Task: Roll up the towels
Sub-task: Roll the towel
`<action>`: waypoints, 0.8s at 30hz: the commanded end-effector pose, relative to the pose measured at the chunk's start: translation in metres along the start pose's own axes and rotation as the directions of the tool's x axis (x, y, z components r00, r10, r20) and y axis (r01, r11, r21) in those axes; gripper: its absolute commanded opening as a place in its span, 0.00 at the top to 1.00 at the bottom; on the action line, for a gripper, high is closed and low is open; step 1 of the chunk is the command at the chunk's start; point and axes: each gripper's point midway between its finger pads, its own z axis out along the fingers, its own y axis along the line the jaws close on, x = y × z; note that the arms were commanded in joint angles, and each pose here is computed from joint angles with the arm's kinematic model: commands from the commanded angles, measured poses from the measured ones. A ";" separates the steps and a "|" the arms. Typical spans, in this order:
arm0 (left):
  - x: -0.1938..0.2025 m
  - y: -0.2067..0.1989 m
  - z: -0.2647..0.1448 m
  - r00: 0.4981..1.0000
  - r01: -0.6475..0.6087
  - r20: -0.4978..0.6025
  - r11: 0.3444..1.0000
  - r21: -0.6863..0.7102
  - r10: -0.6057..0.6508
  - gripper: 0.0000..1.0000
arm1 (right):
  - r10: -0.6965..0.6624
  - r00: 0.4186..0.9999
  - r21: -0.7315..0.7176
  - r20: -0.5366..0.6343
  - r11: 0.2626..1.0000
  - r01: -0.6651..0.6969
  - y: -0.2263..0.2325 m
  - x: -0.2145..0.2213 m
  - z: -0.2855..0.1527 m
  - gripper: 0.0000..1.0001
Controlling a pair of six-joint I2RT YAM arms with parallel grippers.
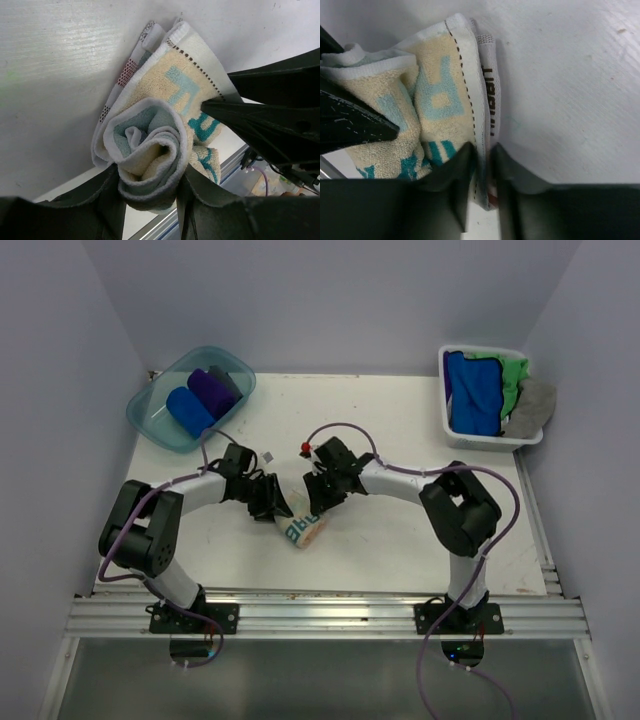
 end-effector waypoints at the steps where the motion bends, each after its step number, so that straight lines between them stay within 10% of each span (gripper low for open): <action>1: 0.004 0.012 0.005 1.000 0.020 -0.012 0.997 -0.076 -0.021 0.59 | -0.036 0.990 0.064 0.133 0.998 0.028 -0.002 -0.031 -0.034 0.63; 9: 0.001 0.014 0.002 0.999 0.033 -0.004 0.994 -0.107 -0.034 0.58 | -0.254 0.930 0.266 0.267 0.947 0.182 0.025 -0.053 -0.090 0.48; 24: 0.000 0.016 0.003 0.998 0.065 0.010 0.991 -0.120 -0.064 0.58 | -0.612 0.787 0.441 0.085 0.731 0.521 0.092 -0.001 -0.029 0.40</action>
